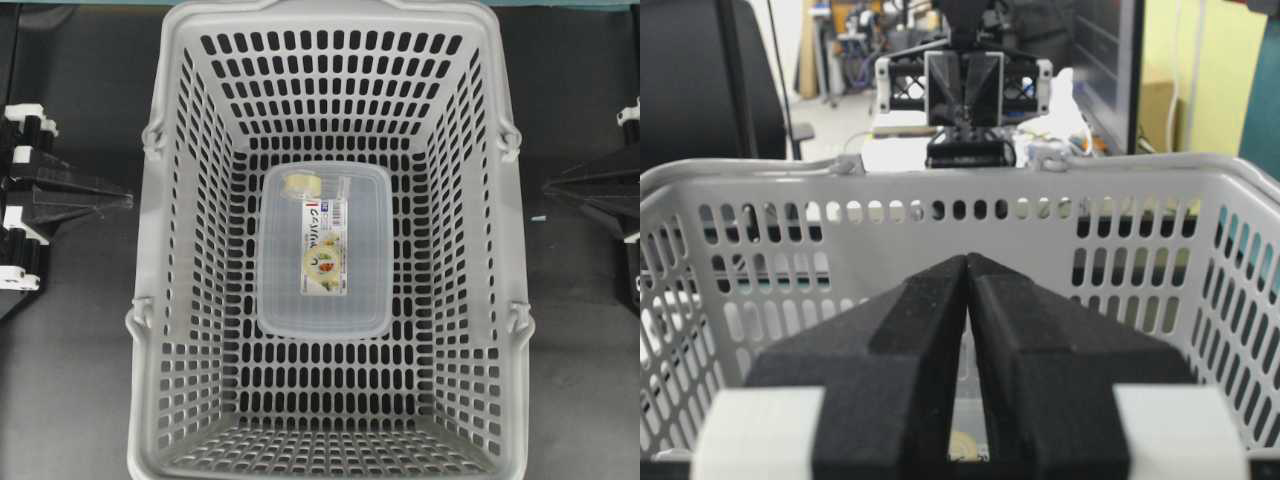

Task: Pick up the cellophane tape from the shopping basket with the left arm.
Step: 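Move the left gripper into the basket above the clear tape roll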

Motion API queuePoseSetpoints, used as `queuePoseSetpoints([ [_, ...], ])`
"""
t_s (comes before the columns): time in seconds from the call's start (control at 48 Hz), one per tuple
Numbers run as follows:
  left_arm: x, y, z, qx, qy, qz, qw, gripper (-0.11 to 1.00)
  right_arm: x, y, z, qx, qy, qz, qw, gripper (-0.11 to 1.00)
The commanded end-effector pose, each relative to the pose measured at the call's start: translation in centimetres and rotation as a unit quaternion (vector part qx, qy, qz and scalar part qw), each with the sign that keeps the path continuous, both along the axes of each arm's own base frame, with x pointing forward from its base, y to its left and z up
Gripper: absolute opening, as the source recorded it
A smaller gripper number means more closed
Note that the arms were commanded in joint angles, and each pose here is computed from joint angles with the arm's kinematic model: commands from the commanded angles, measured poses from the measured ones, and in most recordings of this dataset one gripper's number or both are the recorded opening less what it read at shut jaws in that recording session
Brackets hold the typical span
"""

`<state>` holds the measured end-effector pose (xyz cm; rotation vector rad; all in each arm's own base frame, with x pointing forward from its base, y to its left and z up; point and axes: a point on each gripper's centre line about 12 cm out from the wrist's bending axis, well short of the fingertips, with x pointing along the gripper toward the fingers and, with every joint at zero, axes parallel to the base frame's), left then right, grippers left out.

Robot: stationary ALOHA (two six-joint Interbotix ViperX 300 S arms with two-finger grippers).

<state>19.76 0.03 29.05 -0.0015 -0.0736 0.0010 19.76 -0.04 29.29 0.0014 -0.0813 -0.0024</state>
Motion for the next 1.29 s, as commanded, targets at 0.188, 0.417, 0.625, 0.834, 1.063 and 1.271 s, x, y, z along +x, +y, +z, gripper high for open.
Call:
queuePoseSetpoints([
  [0.188, 3.0, -0.2, 4.9, 0.016, 0.111, -0.005, 0.9937, 0.00, 0.3, -0.1, 0.3, 0.010, 0.040, -0.002, 0.9992, 0.00],
  [0.417, 6.5, 0.0, 8.1, 0.020, 0.210, 0.002, 0.9775, 0.00, -0.3, 0.0, 0.6, 0.006, 0.060, -0.001, 0.9982, 0.00],
  [0.625, 11.1, 0.2, 7.7, 0.021, 0.308, 0.007, 0.9510, 0.00, -0.9, -0.1, 1.3, 0.006, 0.047, -0.001, 0.9989, 0.00],
  [0.834, 15.8, 0.3, 7.0, 0.020, 0.371, 0.008, 0.9283, 0.00, -1.0, 0.0, 0.7, 0.009, 0.072, 0.000, 0.9974, 0.00],
  [1.063, 19.5, 0.4, 5.1, 0.018, 0.447, 0.010, 0.8944, 0.06, -1.1, 0.0, 0.5, 0.008, 0.074, 0.000, 0.9972, 0.02],
  [1.271, 22.5, 0.0, 2.1, 0.022, 0.503, 0.006, 0.8638, 0.63, -1.1, 0.0, 0.6, 0.005, 0.073, -0.001, 0.9973, 0.29],
])
